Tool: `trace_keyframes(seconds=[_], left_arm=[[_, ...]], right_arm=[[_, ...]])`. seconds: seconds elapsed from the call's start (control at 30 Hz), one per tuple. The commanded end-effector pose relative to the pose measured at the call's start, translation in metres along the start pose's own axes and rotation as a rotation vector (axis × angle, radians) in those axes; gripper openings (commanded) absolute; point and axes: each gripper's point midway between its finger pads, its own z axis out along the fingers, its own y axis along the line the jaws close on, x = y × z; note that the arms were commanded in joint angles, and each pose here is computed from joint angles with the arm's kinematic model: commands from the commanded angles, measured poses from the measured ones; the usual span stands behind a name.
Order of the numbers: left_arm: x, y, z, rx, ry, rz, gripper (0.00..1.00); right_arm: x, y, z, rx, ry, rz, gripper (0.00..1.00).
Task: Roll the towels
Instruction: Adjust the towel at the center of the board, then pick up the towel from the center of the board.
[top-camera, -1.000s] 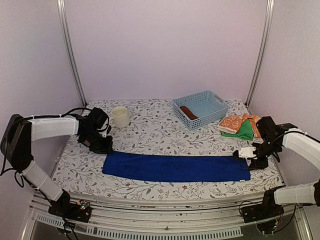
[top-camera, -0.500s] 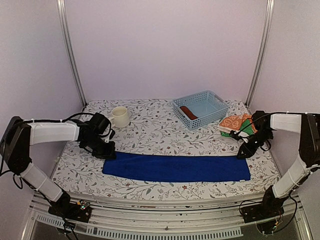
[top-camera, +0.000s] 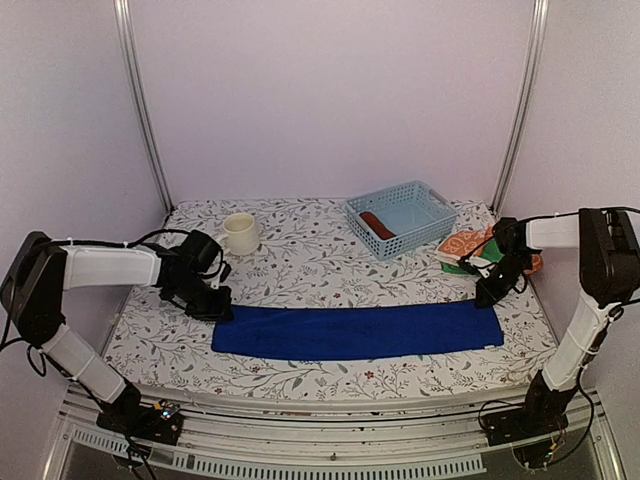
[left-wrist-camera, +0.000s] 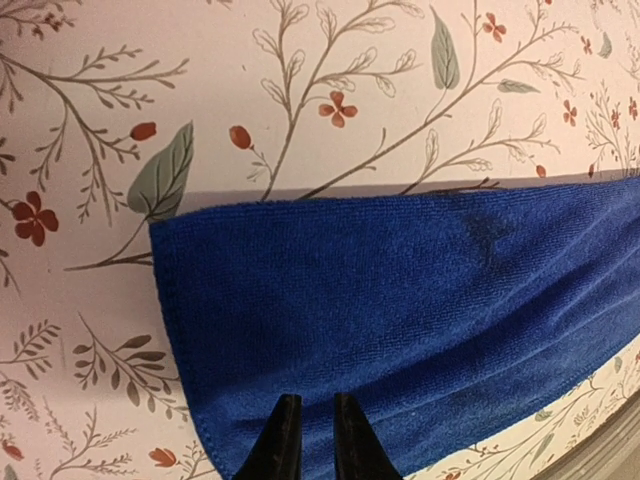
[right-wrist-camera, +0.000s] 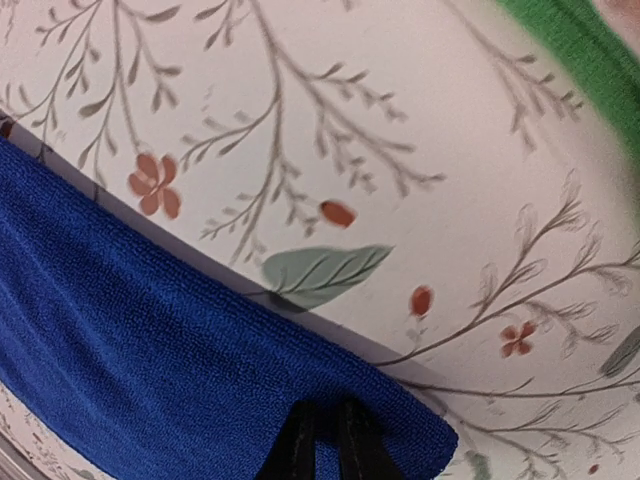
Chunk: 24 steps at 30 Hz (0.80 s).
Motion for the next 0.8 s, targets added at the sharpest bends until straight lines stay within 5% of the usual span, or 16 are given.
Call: trace_keyframes(seconds=[0.0, 0.23, 0.3, 0.33, 0.47, 0.53, 0.67, 0.77], left_arm=[[0.000, -0.006, 0.007, 0.013, 0.002, 0.024, 0.13], [-0.006, -0.011, 0.002, 0.028, -0.018, 0.027, 0.13], [-0.009, -0.012, -0.002, 0.033, -0.031, 0.027, 0.13], [-0.011, -0.013, -0.004, 0.037, -0.038, 0.030, 0.13], [-0.022, -0.017, -0.012, 0.040, -0.078, 0.055, 0.14], [-0.028, -0.021, -0.015, 0.051, -0.097, 0.075, 0.14], [-0.035, -0.027, -0.021, 0.073, -0.131, 0.090, 0.14], [-0.036, -0.026, -0.024, 0.072, -0.148, 0.092, 0.14]], right_arm=[[-0.030, -0.051, 0.010, 0.173, -0.035, 0.033, 0.17], [-0.070, -0.035, -0.051, 0.127, -0.218, 0.007, 0.72], [-0.079, -0.034, -0.084, 0.178, -0.299, 0.001, 0.98], [-0.082, -0.036, -0.100, 0.217, -0.334, 0.001, 0.99], [-0.080, -0.053, -0.147, 0.251, -0.477, 0.079, 0.99], [-0.069, -0.064, -0.140, 0.181, -0.444, 0.143, 0.96], [-0.043, -0.074, -0.104, 0.068, -0.312, 0.239, 0.56], [-0.027, -0.075, -0.084, 0.074, -0.261, 0.270, 0.46]])
